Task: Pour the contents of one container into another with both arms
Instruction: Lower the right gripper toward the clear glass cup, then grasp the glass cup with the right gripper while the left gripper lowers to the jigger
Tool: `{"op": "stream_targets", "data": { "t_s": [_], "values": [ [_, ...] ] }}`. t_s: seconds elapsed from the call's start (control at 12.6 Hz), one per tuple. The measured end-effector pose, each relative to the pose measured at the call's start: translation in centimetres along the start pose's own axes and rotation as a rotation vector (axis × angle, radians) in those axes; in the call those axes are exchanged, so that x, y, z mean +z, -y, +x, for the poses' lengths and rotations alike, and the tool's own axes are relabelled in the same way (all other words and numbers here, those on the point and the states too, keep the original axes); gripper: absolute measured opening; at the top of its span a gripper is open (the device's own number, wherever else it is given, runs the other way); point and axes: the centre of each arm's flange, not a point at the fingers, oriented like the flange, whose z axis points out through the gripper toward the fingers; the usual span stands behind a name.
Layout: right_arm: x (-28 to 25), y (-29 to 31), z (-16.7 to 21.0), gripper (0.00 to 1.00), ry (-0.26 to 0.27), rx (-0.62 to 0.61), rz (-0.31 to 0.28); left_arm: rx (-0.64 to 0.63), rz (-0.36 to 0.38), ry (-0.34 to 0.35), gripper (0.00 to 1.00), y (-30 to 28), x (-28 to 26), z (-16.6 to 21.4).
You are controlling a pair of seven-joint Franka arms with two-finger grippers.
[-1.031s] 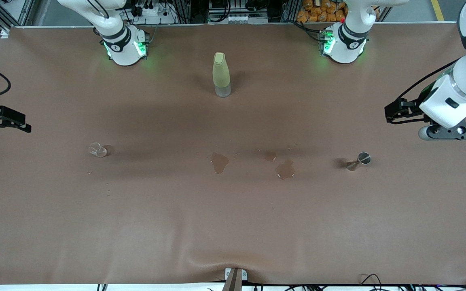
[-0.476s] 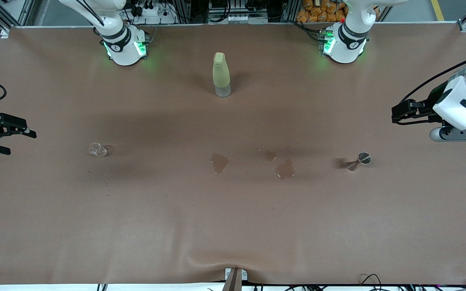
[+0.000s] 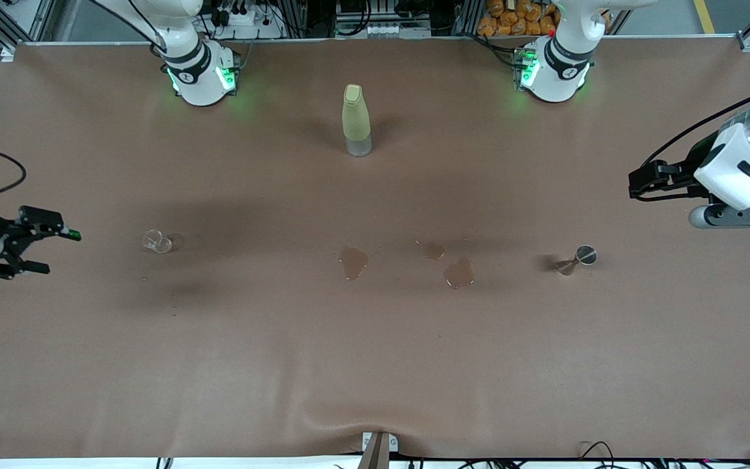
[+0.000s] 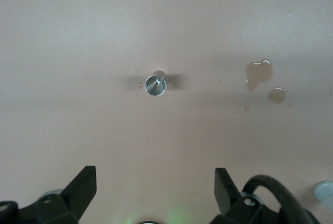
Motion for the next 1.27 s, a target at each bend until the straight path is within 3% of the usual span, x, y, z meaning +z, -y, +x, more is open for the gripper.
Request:
{"op": "stream_targets", "data": {
  "t_s": [0.56,0.71,0.95,1.27],
  "values": [
    [5.2,-5.2,-3.2,1.00,-0.156,-0.190,0.155,0.001,0.000,0.002,1.00,0.0,0.1,0.0],
    [7.3,-6.7,-4.7,1.00,-0.239,-0.304,0.225,0.001,0.000,0.002,1.00,-0.1,0.1,0.0],
    [9.0,-8.6,-7.1,1.00,-0.313,-0.487,0.246,0.012,0.000,0.002,1.00,-0.1,0.1,0.0],
    [9.8,-10.5,-11.6,1.00,-0.426,-0.526,0.324,0.077,0.000,0.002,1.00,0.1,0.1,0.0]
  ]
}}
